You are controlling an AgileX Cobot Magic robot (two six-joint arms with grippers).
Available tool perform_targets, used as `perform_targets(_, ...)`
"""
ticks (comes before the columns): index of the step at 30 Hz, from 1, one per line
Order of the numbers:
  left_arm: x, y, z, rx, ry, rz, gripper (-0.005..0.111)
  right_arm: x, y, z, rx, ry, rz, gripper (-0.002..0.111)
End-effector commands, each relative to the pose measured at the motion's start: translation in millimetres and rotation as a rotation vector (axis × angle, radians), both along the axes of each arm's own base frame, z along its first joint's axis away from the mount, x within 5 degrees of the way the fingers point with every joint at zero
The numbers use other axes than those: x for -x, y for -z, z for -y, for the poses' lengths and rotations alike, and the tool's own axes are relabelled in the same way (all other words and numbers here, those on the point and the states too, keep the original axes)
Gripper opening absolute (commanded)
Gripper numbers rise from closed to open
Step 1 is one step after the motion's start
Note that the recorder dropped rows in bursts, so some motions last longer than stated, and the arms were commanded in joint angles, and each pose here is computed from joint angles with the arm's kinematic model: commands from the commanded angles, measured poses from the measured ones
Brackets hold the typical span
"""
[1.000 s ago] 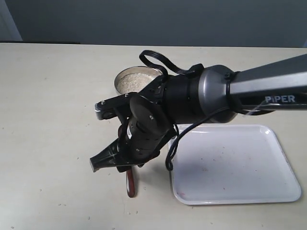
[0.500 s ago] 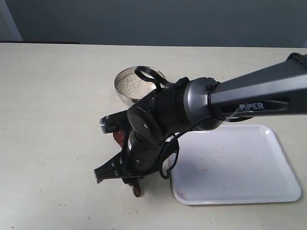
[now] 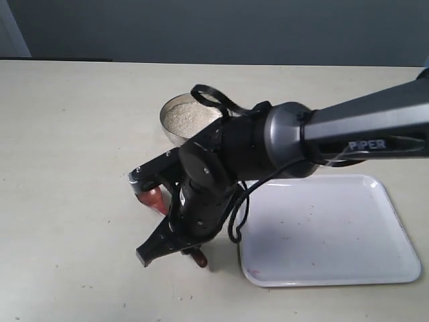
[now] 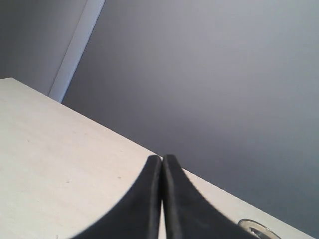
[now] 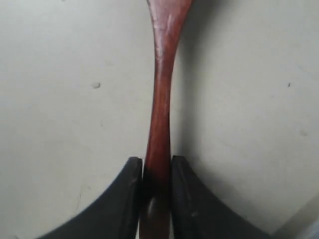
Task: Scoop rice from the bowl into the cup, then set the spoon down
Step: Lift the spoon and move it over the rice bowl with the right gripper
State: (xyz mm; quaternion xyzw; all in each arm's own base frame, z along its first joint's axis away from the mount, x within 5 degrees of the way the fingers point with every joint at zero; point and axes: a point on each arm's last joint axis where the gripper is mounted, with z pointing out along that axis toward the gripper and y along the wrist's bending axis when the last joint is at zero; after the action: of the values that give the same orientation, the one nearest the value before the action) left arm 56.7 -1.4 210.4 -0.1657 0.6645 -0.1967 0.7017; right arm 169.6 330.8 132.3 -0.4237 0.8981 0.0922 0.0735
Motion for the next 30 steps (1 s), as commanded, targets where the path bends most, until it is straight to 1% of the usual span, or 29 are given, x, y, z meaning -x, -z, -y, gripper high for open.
perform_targets(1,0.5,-2.1,0.2,-0.004,0.0,0.018,0.0,-4.7,-39.3,6.6,-0.033,-0.162,0.146,-0.001)
perform_targets(2,0.5,-2.1,0.2,-0.004,0.0,0.018,0.0,-6.6,-50.6,9.0,-0.034,-0.191,0.195,-0.001)
perform_targets(4,0.5,-2.1,0.2,-0.004,0.0,0.018,0.0,-12.6,-68.0,11.8,0.009,-0.246,0.277,-0.001)
perform_targets(6,0.5,-2.1,0.2,-0.004,0.0,0.018,0.0,-22.7,-85.7,14.6,0.107,-0.302,0.372,-0.001)
perform_targets(11,0.5,-2.1,0.2,-0.004,0.0,0.018,0.0,-47.3,-123.9,15.9,0.328,-0.35,0.552,-0.001)
perform_targets(13,0.5,-2.1,0.2,-0.004,0.0,0.018,0.0,-56.5,-134.5,14.3,0.397,-0.381,0.596,-0.001)
perform_targets(15,0.5,-2.1,0.2,-0.004,0.0,0.018,0.0,-66.7,-138.5,13.6,0.461,-0.397,0.597,-0.001)
perform_targets(17,0.5,-2.1,0.2,-0.004,0.0,0.018,0.0,-79.8,-135.9,14.6,0.536,-0.405,0.587,-0.001)
perform_targets(20,0.5,-2.1,0.2,-0.004,0.0,0.018,0.0,-98.3,-123.4,15.7,0.602,-0.43,0.572,-0.001)
perform_targets(25,0.5,-2.1,0.2,-0.004,0.0,0.018,0.0,-116.2,-99.7,21.0,0.664,-0.431,0.529,-0.001)
perform_targets(30,0.5,-2.1,0.2,-0.004,0.0,0.018,0.0,-123.9,-75.0,16.1,0.708,-0.466,0.523,-0.001)
